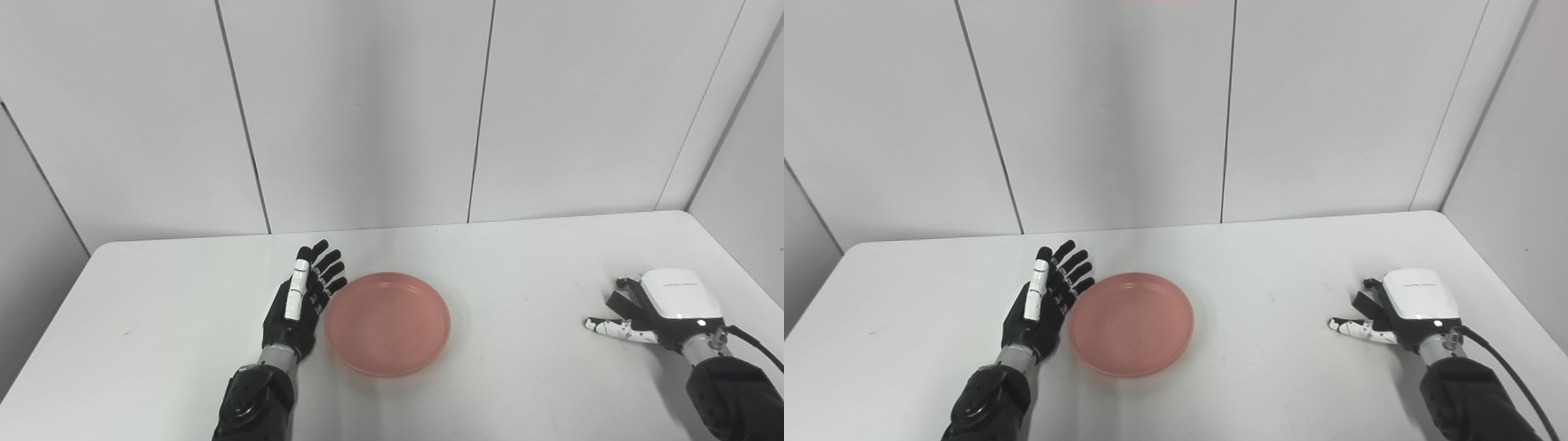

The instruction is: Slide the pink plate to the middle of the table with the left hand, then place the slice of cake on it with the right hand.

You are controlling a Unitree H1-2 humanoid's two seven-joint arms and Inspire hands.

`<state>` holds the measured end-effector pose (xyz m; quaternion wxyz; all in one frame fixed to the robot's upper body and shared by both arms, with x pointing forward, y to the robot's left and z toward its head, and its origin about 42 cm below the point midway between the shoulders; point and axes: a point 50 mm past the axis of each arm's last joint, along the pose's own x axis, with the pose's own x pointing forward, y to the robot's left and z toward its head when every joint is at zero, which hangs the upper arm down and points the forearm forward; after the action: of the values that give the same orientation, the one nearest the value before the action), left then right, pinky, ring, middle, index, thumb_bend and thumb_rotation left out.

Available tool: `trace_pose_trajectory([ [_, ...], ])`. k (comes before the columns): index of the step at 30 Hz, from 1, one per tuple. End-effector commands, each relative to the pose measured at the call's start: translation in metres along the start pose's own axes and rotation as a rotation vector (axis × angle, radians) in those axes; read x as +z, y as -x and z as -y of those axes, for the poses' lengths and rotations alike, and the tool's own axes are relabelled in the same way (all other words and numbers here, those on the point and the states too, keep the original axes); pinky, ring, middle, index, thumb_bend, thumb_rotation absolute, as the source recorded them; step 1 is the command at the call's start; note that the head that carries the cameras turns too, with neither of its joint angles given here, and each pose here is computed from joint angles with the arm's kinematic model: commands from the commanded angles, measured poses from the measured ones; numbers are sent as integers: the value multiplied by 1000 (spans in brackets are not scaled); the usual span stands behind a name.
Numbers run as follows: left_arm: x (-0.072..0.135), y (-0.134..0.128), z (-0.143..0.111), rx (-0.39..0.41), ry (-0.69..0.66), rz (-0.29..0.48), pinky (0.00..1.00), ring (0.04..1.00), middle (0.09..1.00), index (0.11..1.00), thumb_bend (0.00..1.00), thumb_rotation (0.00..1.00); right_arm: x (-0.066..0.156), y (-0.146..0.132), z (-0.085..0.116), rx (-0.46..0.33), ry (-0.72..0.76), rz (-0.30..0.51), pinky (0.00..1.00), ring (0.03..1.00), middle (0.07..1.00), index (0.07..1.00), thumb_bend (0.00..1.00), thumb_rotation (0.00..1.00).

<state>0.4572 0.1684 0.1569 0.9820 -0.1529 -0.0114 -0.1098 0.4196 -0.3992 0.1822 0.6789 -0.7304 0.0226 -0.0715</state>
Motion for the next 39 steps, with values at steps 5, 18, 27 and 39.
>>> trace_pose_trajectory([
  [5, -12, 6, -3, 24, 24, -68, 855, 890, 883, 909, 740, 852, -22, -6, 8, -19, -14, -58, 708, 734, 746, 721, 779, 986],
  [18, -13, 8, -4, 25, 16, -77, 854, 892, 883, 898, 734, 857, -19, -6, 1, -109, -187, -17, 117, 172, 237, 289, 498, 462],
  [27, -14, 8, -4, 23, 20, -79, 858, 889, 880, 899, 733, 854, -20, -7, 3, -127, -215, -5, 77, 130, 191, 235, 481, 441],
  [39, -17, 8, -2, 27, 24, -82, 830, 879, 869, 885, 736, 843, 7, -5, 38, -230, -288, 116, 76, 123, 178, 219, 513, 452],
])
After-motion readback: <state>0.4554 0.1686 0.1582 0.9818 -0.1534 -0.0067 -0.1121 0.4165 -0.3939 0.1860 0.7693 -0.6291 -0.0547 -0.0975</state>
